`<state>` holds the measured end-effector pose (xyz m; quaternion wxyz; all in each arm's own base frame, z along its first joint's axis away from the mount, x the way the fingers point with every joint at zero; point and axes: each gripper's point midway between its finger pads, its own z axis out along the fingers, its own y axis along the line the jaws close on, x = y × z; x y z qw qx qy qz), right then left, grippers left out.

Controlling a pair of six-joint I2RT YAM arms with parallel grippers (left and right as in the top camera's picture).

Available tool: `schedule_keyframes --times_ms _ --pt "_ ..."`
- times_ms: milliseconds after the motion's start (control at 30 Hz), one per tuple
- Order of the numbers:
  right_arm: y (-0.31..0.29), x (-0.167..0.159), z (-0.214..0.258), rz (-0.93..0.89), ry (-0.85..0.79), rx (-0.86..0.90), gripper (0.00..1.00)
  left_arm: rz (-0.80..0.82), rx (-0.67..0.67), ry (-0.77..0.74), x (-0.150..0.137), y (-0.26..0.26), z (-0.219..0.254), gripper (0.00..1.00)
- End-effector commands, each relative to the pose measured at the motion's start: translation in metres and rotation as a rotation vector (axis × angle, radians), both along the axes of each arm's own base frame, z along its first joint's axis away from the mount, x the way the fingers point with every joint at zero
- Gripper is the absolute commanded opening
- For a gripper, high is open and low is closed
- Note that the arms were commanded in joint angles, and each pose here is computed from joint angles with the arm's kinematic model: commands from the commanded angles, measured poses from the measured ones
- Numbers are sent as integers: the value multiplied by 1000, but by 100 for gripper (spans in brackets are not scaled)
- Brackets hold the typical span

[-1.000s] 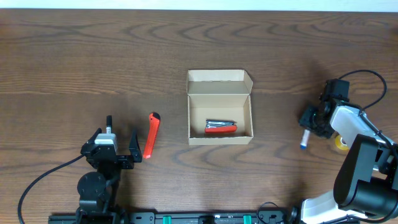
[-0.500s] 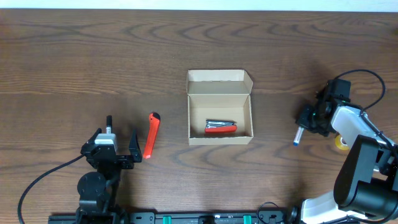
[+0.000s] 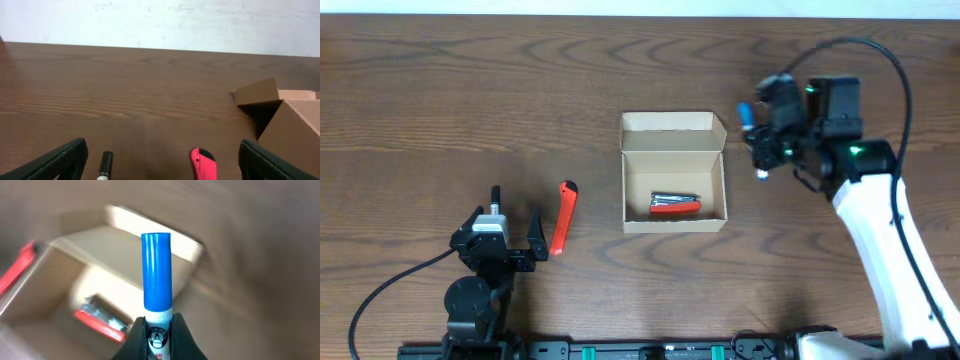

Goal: Pack container
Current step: 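Carry the blue marker into the box beside the stapler, release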

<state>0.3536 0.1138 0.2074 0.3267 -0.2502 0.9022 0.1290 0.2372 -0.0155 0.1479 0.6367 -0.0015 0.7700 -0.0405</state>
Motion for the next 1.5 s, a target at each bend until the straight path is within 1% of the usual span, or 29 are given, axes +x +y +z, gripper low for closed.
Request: schedule_keyframes --times_ms 0,100,167,267,467,600,800,833,900,1133,1167,1233,1300,1367,1433,1467 --pt "49 -24 7 449 -146 -190 1 2 -5 34 0 0 -16 95" --pt "74 -38 5 635 -217 -280 1 2 -5 34 0 0 -16 95" --pt "86 -43 5 713 -253 -314 1 2 -5 34 0 0 -16 95" --pt "95 -40 4 735 -252 -335 1 2 -5 34 0 0 -16 95" --pt "98 -38 -31 875 -122 -401 1 2 -5 34 0 0 -16 95" --pt "101 -34 -61 961 -76 -433 1 2 -5 34 0 0 -16 95" --pt "105 -34 -100 992 31 -408 1 2 -5 34 0 0 -16 95" --pt "106 -36 -114 1011 73 -394 1 2 -5 34 0 0 -16 96" --pt "107 -39 -128 1021 114 -383 1 2 -5 34 0 0 -16 95" --pt "111 -46 -160 1051 205 -353 2 2 -5 34 0 0 -16 95" --pt "111 -47 -163 1053 215 -350 4 2 -5 34 0 0 -16 95" --pt "110 -49 -168 1055 233 -349 12 2 -5 34 0 0 -16 95" --pt "111 -49 -169 1052 237 -345 26 2 -5 34 0 0 -16 95" --pt "112 -50 -168 1054 237 -333 36 2 -5 34 0 0 -16 95" --pt "112 -50 -168 1040 244 -330 41 2 -5 34 0 0 -16 95" --pt "112 -50 -168 1029 251 -328 41 2 -5 34 0 0 -16 95"
